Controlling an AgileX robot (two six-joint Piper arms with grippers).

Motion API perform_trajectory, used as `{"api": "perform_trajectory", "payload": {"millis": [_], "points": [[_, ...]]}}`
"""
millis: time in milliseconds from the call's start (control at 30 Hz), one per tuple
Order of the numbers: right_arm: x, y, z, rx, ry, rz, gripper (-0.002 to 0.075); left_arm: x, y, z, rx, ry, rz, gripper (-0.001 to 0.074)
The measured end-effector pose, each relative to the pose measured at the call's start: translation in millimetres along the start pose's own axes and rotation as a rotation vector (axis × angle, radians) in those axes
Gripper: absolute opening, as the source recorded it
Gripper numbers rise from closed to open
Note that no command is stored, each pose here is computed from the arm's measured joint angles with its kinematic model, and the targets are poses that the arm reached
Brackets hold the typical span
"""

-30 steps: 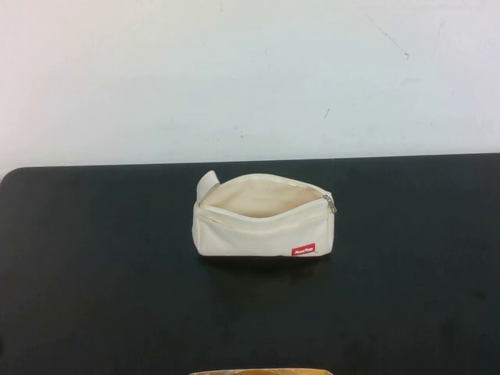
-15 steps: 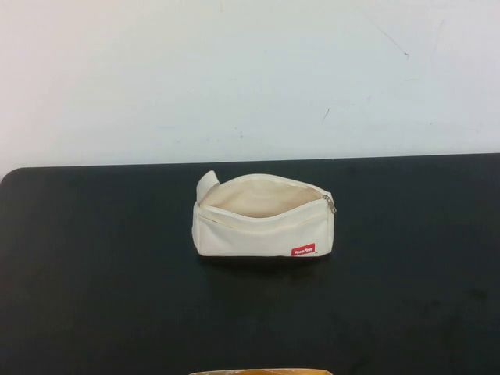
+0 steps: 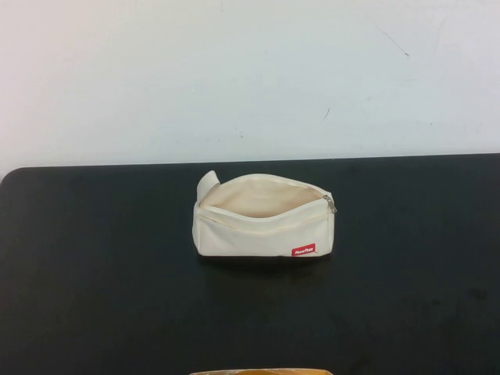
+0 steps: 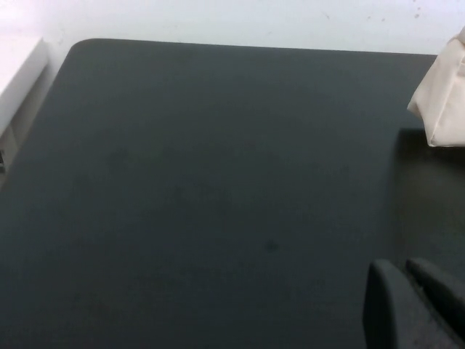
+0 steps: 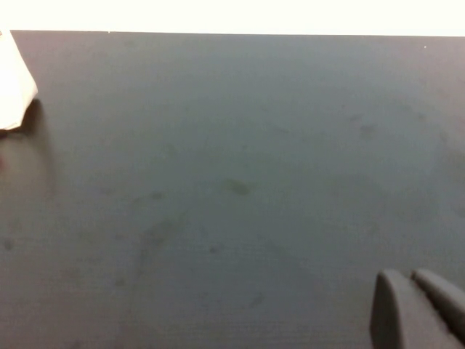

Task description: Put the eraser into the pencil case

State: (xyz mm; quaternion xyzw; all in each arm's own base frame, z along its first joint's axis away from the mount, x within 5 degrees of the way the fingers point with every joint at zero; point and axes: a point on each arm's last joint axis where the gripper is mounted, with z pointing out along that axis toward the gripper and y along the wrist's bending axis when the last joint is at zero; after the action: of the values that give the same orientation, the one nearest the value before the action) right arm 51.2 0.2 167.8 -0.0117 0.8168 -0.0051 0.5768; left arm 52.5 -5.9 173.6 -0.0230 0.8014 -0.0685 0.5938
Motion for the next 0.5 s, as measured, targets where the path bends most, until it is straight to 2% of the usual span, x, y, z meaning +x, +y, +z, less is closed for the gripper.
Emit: {"api": "perform_trajectory", "payload": {"millis": [500], "points": [[0.0,0.0,0.0,0.0,0.0,0.0,-0.0001,0.5,-1.7,-0.1,0.031,0.006,0.061,-0.0001]]}}
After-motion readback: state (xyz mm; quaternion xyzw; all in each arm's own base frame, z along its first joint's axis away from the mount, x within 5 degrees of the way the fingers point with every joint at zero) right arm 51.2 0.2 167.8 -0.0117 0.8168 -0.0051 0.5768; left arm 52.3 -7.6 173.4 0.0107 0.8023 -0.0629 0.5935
